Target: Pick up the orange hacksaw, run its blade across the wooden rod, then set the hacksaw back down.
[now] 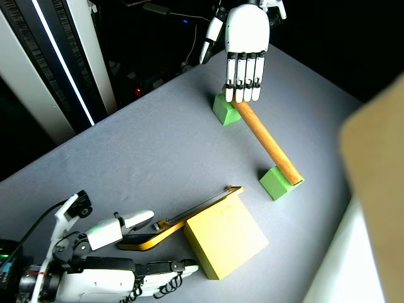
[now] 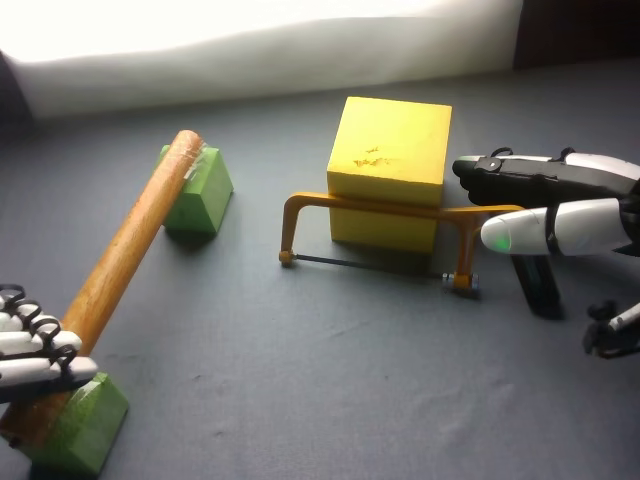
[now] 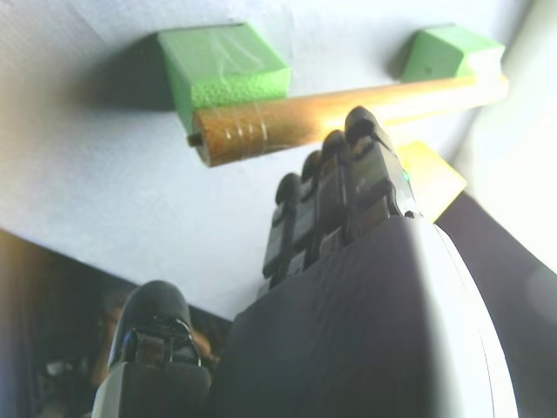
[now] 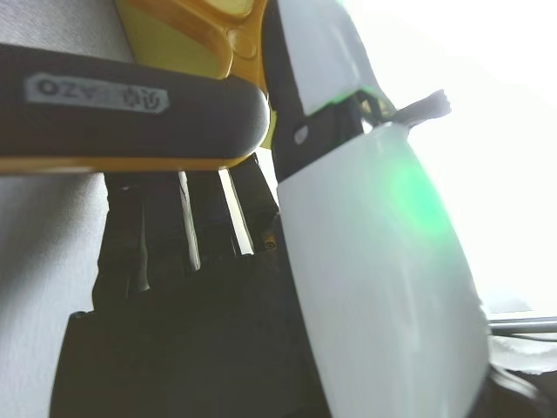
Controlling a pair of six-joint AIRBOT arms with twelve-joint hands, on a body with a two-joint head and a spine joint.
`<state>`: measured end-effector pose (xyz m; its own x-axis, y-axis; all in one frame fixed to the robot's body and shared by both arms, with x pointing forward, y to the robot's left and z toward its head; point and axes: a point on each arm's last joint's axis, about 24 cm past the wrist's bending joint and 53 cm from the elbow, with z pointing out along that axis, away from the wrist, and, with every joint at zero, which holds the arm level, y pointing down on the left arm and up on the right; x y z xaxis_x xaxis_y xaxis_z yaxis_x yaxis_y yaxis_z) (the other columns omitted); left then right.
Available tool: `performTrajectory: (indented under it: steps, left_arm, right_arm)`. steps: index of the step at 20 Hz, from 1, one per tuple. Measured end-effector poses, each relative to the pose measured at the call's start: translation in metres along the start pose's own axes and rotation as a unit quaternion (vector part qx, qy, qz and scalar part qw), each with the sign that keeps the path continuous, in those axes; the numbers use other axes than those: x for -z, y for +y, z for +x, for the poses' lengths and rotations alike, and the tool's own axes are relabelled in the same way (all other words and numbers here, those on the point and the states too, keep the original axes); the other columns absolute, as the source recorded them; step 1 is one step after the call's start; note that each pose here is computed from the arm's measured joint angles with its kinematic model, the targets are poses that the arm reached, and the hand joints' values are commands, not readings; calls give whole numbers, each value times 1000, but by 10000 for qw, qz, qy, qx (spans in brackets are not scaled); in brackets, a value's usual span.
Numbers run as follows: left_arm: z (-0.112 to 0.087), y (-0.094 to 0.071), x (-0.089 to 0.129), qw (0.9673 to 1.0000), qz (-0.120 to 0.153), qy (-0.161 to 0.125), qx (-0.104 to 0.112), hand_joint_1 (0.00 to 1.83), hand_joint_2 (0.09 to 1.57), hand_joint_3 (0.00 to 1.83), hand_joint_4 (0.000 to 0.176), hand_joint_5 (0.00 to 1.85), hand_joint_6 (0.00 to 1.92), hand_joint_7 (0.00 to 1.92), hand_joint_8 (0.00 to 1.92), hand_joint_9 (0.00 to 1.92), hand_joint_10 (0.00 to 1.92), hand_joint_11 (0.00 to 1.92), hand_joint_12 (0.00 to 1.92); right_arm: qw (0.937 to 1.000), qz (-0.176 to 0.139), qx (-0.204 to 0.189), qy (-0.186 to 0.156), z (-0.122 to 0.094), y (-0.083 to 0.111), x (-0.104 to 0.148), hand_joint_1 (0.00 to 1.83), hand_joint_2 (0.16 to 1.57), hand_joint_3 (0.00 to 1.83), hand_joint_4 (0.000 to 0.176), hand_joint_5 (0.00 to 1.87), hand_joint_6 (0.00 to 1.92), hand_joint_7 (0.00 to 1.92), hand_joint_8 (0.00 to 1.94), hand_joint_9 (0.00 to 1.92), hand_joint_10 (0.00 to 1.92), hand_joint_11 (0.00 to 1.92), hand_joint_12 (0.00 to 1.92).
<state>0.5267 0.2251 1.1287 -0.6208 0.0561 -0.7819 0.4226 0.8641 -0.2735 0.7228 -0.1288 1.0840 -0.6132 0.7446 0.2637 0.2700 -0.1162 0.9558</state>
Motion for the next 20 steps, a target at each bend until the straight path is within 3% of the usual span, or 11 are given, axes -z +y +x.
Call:
performTrajectory:
  steps: [14,17,18,20]
  left_arm:
    - [4,3,0,9999,66,86,-3,0,1217,1,0,61,2,50,1,33,0,0,160]
    - [4,2,0,9999,71,84,-12,0,1217,0,0,51,2,43,2,26,2,0,144]
    - [4,2,0,9999,82,82,-11,0,1217,0,0,57,3,47,2,29,2,0,161]
    - [4,2,0,9999,86,81,-11,0,1218,0,0,48,1,40,1,19,1,0,145]
  right_arm:
    - [9999,18,-73,-105,7,2,-15,879,1095,6,0,125,3,110,2,149,3,0,723]
    - [9999,34,-113,-103,11,1,-17,961,1101,6,0,191,11,181,10,211,13,0,860]
    - [9999,31,-125,-102,12,0,-18,980,1164,8,0,255,10,244,5,285,16,0,993]
    - [9998,49,-168,-136,13,-2,-19,1148,1161,0,0,539,27,569,22,604,47,247,1037]
